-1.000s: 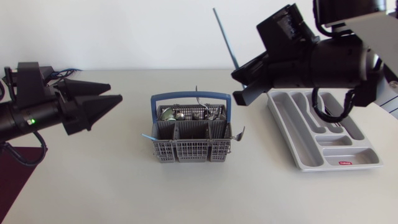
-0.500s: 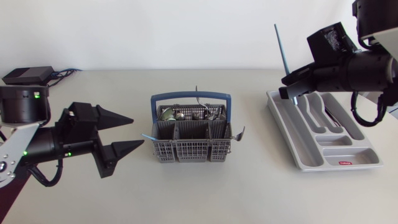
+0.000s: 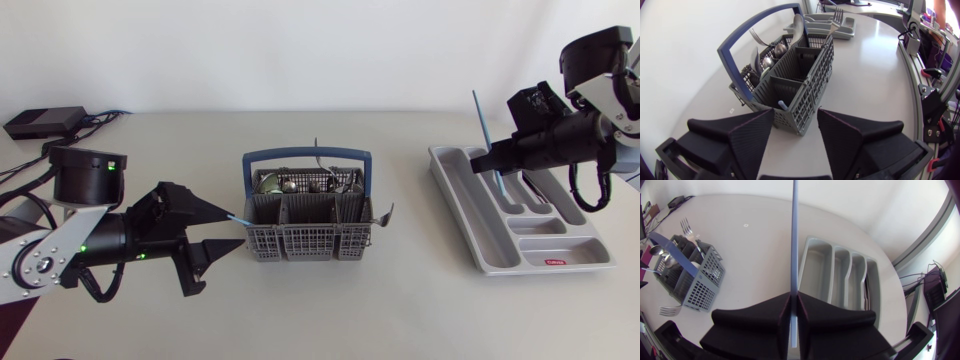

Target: Sort the cutlery from the basket into the organizer compartments.

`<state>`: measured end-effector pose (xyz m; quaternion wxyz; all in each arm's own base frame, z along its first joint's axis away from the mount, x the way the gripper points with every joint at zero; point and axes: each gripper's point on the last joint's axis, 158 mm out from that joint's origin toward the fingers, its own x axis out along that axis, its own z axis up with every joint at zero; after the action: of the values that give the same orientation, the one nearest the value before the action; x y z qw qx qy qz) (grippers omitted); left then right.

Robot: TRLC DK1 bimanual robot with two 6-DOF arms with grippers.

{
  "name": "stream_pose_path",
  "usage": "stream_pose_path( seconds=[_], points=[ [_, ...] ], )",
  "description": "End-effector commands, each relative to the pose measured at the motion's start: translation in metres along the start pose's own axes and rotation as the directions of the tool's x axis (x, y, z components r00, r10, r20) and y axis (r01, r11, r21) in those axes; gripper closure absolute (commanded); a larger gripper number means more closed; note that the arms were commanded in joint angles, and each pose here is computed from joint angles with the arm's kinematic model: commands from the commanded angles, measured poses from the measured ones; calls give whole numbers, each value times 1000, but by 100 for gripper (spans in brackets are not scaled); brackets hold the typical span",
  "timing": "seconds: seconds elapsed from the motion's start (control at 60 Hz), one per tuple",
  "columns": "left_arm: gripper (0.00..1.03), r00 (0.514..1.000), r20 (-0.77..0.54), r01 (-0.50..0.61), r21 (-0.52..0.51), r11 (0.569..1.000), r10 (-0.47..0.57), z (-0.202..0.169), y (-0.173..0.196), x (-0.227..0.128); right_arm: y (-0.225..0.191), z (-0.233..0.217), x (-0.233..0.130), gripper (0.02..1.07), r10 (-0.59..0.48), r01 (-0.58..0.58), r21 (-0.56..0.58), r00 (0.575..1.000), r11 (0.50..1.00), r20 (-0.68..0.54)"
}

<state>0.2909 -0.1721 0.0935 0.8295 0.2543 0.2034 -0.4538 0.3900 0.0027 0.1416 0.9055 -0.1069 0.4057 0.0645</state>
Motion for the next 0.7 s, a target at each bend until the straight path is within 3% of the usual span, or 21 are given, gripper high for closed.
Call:
stream_pose_path(
  seconds=[0.0, 0.183, 0.35, 0.483, 0.683],
  points=[
    [55, 1000, 2, 5, 29, 1000, -5, 0, 0, 5, -4, -27, 16, 101, -5, 8, 37, 997, 999, -78],
    [57, 1000, 17, -11, 33, 999, 10, 6, 6, 6, -4, -42, 28, 101, -5, 9, 36, 995, 999, -105],
    [79, 999, 47, -27, 33, 999, 25, 14, 13, 11, -4, -54, 40, 101, -4, 9, 42, 992, 999, -125],
    [88, 997, 66, -30, 36, 999, 27, 21, 14, 13, -10, -63, 46, 101, -12, 20, 56, 990, 998, -139],
    [90, 997, 71, -10, 41, 999, 7, 27, 11, 22, -23, -80, 61, 101, -24, 40, 90, 983, 995, -182]
  ],
)
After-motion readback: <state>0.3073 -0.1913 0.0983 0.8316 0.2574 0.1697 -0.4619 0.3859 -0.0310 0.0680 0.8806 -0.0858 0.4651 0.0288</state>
